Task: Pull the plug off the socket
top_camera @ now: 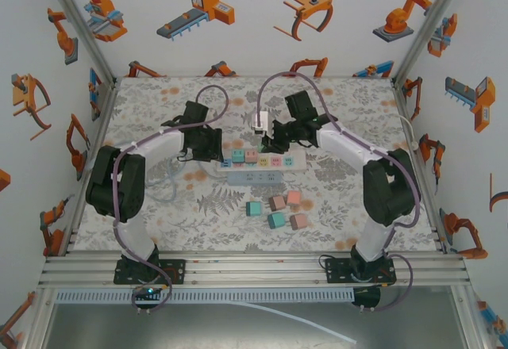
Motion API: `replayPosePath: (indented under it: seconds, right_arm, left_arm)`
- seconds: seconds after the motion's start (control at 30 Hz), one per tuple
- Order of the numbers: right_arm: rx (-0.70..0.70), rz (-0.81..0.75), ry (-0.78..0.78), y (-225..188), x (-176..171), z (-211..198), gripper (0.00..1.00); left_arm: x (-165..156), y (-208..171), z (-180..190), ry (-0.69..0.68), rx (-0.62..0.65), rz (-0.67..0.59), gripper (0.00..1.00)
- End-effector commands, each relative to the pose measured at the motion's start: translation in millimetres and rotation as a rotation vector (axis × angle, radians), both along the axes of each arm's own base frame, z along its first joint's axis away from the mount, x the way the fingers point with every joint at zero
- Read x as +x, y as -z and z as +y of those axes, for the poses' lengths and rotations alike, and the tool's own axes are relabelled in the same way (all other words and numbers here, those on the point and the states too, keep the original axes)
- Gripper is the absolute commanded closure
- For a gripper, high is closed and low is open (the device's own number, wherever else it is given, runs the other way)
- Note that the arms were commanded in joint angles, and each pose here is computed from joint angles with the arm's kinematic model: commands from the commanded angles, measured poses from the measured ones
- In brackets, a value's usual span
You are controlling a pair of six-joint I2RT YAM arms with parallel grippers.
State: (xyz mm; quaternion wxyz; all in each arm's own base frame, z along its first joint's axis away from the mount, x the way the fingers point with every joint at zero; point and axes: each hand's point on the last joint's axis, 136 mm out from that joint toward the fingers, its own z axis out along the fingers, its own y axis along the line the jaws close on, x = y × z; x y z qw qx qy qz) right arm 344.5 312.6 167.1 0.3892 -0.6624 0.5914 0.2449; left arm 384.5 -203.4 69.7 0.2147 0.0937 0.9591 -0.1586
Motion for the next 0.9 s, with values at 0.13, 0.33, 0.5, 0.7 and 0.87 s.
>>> replayPosePath:
  seconds: [0.13, 0.33, 0.5, 0.7, 0.87]
  right_arm:
    - [0.102, 0.083, 0.268, -69, 0, -16, 0.89]
    - [0.205, 0.316, 0.598, -104, -11, -47, 0.94]
    - [0.327, 0.512, 0.851, -109, -28, -85, 0.94]
    - [0.470, 0.740, 1.057, -91, -48, -136, 0.92]
    - [0.591, 0.914, 1.219, -60, -59, -181, 0.91]
  left_arm:
    - [-3, -100, -7, 0.054, -0.109, -0.198, 0.50]
    - [-34, -162, -6, 0.126, -0.189, -0.361, 0.48]
    - [-78, -208, -19, 0.309, -0.262, -0.532, 0.45]
    - [-141, -240, -48, 0.633, -0.381, -0.735, 0.37]
    - [-174, -251, -62, 0.800, -0.430, -0.808, 0.29]
